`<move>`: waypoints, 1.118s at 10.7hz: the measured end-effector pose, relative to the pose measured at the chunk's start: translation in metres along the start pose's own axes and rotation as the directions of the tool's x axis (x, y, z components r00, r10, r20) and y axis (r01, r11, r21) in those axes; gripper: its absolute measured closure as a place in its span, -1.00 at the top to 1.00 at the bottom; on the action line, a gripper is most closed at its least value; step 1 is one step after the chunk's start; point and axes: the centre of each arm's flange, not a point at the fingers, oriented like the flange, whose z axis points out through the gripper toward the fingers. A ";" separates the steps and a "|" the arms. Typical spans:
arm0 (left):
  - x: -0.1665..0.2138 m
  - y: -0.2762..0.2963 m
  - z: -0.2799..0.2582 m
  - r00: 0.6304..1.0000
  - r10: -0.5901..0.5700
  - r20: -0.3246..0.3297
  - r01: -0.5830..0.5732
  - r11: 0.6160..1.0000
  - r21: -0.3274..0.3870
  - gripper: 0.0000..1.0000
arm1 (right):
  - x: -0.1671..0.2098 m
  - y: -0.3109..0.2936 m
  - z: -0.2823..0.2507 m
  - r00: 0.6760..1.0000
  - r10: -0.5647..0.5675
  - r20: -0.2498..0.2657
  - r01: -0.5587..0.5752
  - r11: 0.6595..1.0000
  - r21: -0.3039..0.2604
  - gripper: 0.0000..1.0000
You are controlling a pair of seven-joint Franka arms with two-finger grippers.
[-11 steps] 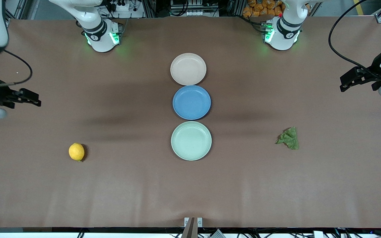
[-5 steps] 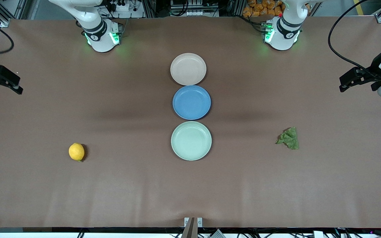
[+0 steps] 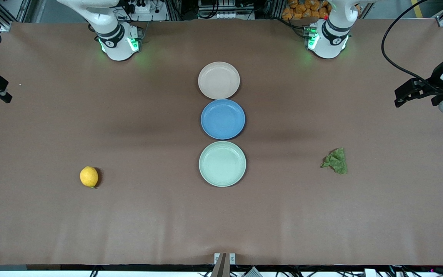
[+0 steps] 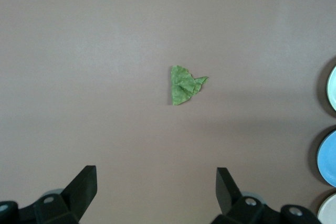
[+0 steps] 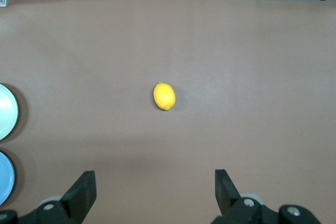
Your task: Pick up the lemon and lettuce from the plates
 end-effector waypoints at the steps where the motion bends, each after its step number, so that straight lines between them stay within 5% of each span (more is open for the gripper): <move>1: 0.000 0.000 0.000 1.000 0.000 0.000 0.000 1.000 0.000 1.00 | 0.000 0.000 -0.003 1.000 0.016 -0.005 -0.016 1.000 0.000 1.00; 7: 0.000 0.000 -0.001 1.000 0.001 -0.001 -0.001 1.000 0.000 1.00 | -0.008 -0.008 0.003 0.992 0.100 0.079 -0.100 0.995 0.001 1.00; 12: 0.000 0.000 -0.001 1.000 0.001 -0.001 -0.001 1.000 0.000 1.00 | -0.010 -0.008 0.004 0.991 0.100 0.091 -0.100 0.995 0.001 1.00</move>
